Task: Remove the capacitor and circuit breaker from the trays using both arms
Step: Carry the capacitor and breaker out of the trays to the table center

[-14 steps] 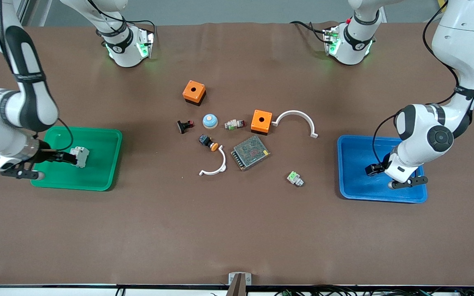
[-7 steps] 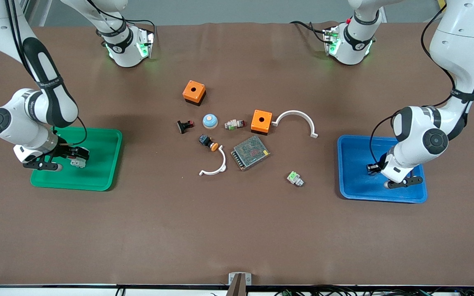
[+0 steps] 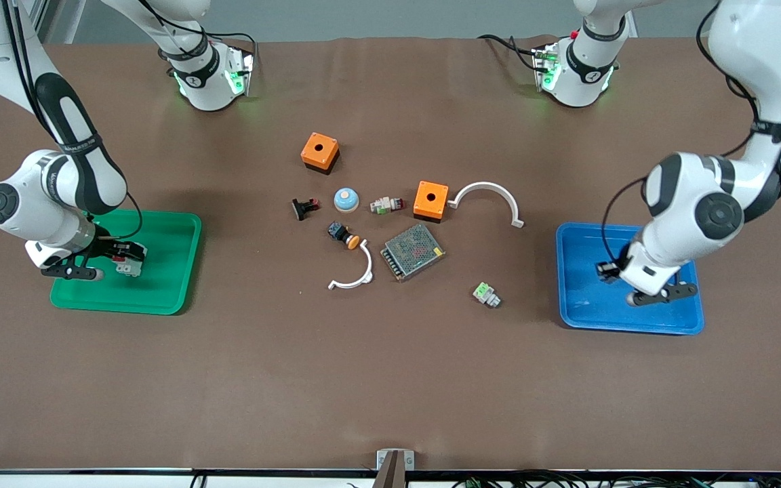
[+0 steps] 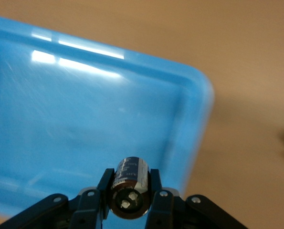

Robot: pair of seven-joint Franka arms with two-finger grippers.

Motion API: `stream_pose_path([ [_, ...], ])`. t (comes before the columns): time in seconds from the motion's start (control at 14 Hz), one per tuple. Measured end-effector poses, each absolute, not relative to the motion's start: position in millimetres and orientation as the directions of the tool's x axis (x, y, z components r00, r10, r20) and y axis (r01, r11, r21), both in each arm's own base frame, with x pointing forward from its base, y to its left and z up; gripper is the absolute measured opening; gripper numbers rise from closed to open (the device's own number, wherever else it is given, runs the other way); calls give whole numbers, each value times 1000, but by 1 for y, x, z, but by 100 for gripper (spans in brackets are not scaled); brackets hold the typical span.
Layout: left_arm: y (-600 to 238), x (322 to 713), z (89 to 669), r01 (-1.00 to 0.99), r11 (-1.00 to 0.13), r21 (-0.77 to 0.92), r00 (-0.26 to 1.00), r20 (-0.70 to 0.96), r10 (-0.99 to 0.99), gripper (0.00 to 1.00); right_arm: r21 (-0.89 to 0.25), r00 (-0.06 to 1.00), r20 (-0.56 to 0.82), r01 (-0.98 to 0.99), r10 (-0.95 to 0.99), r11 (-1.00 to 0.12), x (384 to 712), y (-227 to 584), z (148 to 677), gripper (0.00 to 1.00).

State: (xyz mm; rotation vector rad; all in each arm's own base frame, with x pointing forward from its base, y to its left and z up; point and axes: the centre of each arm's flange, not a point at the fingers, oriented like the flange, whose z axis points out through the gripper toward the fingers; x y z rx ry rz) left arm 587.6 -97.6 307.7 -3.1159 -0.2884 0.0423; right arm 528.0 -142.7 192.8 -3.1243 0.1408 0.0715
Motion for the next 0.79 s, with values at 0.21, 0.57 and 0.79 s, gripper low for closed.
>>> stream_pose_path([
  [0.21,-191,552,328,261,-965,-17,964,-39,262,34,-13,996,-41,-80,-79,-997,531,-137,194,53],
  [0.57,-310,487,286,387,-921,-44,915,-106,390,34,-28,996,-82,-28,-26,-999,544,-101,206,40],
  [0.79,-347,462,257,412,-910,-47,901,-129,414,34,-29,994,-105,7,10,-1000,564,-13,249,40],
])
